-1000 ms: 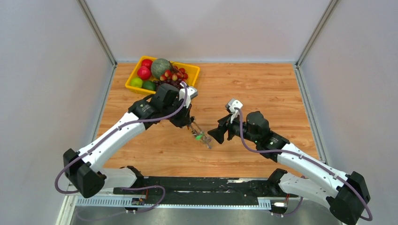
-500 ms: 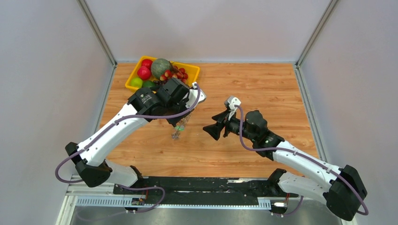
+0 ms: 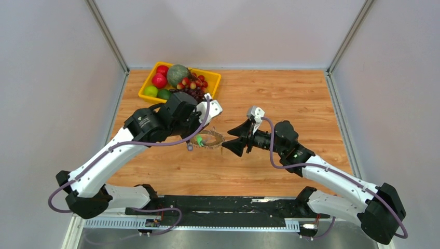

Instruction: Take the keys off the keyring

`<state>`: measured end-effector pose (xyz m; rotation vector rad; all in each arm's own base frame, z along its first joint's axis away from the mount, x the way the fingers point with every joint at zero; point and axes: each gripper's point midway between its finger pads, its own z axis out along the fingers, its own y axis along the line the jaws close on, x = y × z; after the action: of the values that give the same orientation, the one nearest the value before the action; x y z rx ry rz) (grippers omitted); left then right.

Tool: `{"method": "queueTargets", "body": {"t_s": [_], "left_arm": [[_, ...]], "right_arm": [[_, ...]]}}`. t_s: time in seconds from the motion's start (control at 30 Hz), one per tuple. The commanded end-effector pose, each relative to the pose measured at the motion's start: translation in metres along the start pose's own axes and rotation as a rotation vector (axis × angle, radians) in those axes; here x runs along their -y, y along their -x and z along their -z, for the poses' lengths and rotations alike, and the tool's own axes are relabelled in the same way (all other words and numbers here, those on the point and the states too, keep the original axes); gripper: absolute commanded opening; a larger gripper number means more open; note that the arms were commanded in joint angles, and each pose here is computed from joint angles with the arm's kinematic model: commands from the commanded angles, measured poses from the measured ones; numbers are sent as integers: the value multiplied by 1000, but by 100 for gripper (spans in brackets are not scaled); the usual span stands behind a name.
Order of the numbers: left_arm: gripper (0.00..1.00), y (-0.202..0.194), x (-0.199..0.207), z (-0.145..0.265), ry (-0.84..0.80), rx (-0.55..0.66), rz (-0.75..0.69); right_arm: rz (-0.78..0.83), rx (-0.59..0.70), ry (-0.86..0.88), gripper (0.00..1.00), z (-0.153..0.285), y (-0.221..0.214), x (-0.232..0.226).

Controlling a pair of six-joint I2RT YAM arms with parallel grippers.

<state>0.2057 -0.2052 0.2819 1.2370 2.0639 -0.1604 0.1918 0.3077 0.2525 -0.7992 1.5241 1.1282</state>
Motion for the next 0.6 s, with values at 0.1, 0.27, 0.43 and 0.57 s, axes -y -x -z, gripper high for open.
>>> {"method": "queueTargets", "body": {"t_s": [0.1, 0.27, 0.43, 0.57], "left_arm": [[0, 34, 9, 24, -51, 257, -25], [0, 34, 14, 25, -75, 277, -39], [0, 32, 14, 25, -76, 271, -35], [0, 32, 16, 27, -83, 276, -28]], "right_arm": [[96, 101, 139, 56, 1, 49, -32], [125, 104, 187, 47, -6, 62, -40], [127, 87, 234, 43, -16, 65, -47], [118, 59, 267, 37, -22, 58, -53]]}}
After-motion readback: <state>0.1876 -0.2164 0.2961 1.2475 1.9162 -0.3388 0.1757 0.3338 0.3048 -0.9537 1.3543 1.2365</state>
